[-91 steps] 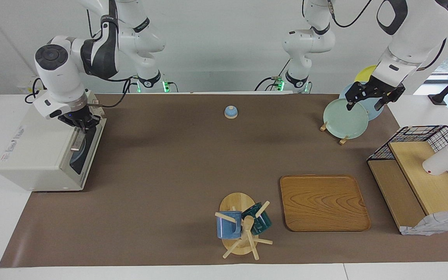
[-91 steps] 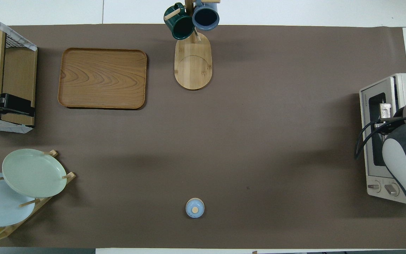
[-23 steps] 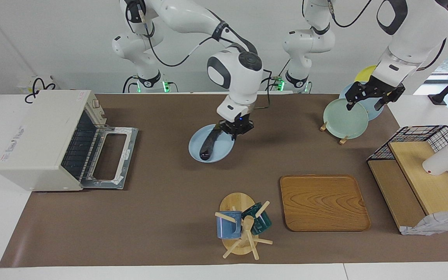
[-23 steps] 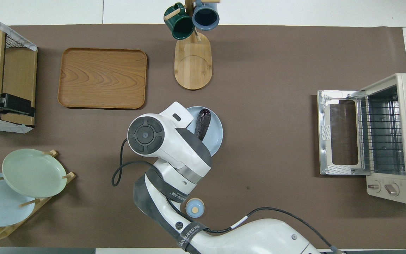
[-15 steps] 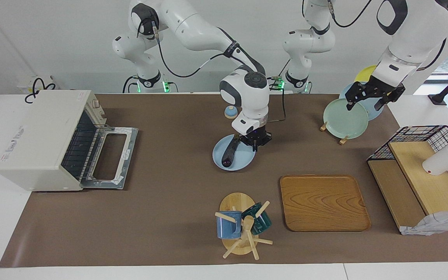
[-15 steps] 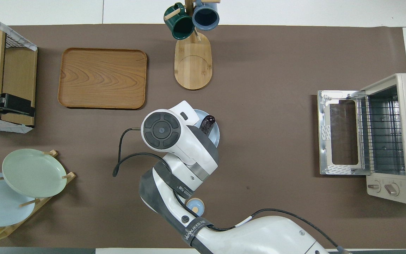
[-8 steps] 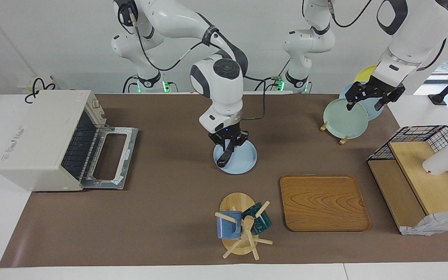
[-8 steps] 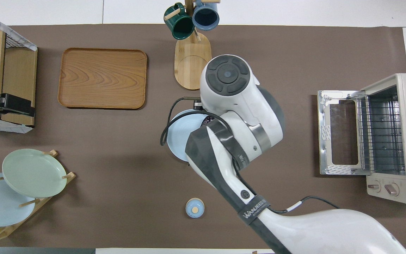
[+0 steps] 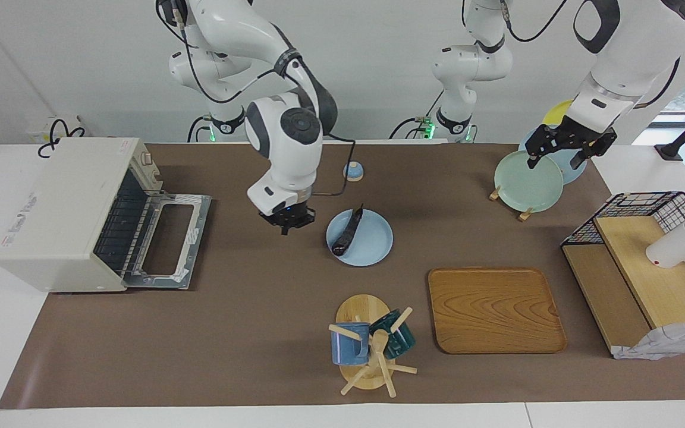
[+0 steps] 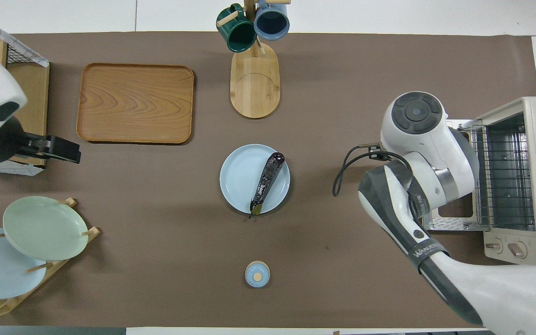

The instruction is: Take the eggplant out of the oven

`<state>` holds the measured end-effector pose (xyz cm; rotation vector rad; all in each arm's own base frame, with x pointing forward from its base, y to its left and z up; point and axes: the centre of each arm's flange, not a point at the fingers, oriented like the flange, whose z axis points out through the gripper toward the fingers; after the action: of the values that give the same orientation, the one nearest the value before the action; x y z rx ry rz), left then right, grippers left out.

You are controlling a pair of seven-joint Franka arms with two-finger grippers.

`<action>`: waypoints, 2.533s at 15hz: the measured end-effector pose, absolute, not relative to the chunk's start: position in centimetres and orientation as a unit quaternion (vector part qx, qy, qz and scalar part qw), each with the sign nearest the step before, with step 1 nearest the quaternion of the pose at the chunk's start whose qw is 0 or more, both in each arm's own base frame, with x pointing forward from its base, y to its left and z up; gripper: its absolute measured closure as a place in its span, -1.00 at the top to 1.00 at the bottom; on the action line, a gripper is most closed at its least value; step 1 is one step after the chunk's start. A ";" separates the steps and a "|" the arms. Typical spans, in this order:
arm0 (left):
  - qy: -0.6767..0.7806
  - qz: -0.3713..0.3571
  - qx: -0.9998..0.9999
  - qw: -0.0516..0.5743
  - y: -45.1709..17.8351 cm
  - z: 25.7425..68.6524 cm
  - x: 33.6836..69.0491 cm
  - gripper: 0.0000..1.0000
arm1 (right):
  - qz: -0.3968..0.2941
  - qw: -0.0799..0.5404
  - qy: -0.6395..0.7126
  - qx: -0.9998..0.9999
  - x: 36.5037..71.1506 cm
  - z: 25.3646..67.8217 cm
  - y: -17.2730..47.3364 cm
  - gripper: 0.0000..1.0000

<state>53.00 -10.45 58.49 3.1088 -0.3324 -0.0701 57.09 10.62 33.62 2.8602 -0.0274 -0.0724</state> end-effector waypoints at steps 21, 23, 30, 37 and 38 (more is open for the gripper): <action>-0.230 0.028 0.971 0.054 -42.4 31.0 45.3 1.00 | -0.039 0.136 0.086 0.986 53.6 42.5 -0.2 -0.98; -0.232 0.030 0.971 0.055 -42.7 30.8 45.2 1.00 | -0.035 0.135 0.085 0.986 53.4 44.1 -2.3 -0.98; -0.230 0.032 0.971 0.056 -42.5 30.7 45.4 -0.26 | -0.060 0.104 0.083 0.989 53.1 46.6 -7.8 -0.98; -0.190 0.031 0.980 0.056 -39.3 33.4 48.9 -0.41 | -0.067 0.029 0.065 0.995 55.0 54.3 -4.3 -0.98; -0.176 0.027 0.983 0.054 -37.8 35.2 50.3 -0.41 | -0.064 0.030 0.055 0.996 55.5 55.1 -3.1 -0.98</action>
<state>50.26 -37.75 35.18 2.9858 -0.5346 0.0821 55.50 -3.07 55.05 3.0703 0.1691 -0.1978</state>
